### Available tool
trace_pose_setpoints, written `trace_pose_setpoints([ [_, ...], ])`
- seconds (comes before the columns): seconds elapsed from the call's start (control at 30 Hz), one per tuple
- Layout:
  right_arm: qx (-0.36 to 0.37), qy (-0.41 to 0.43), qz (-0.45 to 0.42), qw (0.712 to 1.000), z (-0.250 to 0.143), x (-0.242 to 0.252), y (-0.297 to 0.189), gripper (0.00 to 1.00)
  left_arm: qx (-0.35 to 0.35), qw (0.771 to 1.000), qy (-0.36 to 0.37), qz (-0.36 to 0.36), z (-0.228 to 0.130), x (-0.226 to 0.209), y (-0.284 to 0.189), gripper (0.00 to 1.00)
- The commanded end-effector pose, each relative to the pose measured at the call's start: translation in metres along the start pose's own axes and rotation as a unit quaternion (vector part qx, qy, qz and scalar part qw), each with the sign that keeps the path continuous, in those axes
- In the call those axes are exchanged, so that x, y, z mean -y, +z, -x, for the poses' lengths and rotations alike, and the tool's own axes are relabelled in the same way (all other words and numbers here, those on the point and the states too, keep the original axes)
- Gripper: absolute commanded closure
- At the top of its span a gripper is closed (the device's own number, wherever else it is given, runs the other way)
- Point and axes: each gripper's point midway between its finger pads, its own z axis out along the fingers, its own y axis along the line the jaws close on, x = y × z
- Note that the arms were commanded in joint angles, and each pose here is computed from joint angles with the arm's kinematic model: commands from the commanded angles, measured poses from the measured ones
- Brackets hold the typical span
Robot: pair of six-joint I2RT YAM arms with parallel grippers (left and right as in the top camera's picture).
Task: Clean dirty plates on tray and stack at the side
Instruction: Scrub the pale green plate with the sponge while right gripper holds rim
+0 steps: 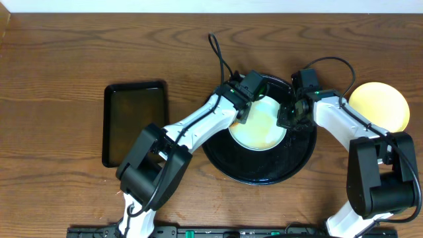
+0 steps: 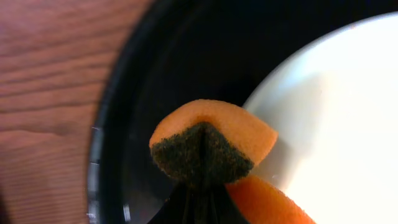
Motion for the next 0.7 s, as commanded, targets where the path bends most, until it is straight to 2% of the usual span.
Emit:
trace_pose_setpoints([
  [0.0,-0.040,0.020,-0.074,0.996,-0.029,0.033,0.026,0.99,0.040,0.999,-0.019,0.031,0.024,-0.024,-0.025,0.93],
  [0.07,-0.040,0.020,-0.074,0.996,-0.029,0.033,0.026,0.99,0.037,0.999,-0.021,0.008,0.023,-0.018,-0.029,0.93],
  [0.17,-0.040,0.020,-0.074,0.996,-0.029,0.033,0.026,0.99,0.016,0.997,-0.034,-0.069,0.018,0.009,-0.029,0.92],
  [0.27,-0.040,0.020,-0.074,0.996,-0.029,0.033,0.026,0.99,-0.001,0.980,-0.033,-0.197,0.018,0.056,-0.036,0.93],
  [0.33,-0.040,0.020,-0.074,0.996,-0.029,0.033,0.026,0.99,-0.007,0.969,-0.046,-0.243,0.019,0.073,-0.039,0.92],
  [0.47,-0.040,0.020,-0.074,0.996,-0.029,0.033,0.026,0.99,-0.025,0.960,-0.087,-0.264,0.018,0.085,-0.028,0.93],
  [0.6,-0.039,0.020,-0.073,0.996,-0.028,0.033,0.026,0.99,-0.050,0.947,-0.084,-0.305,0.009,0.106,-0.016,0.93],
  [0.67,-0.039,0.020,-0.073,0.996,-0.028,0.033,0.026,0.99,-0.063,0.949,-0.083,-0.298,0.002,0.107,-0.006,0.92],
])
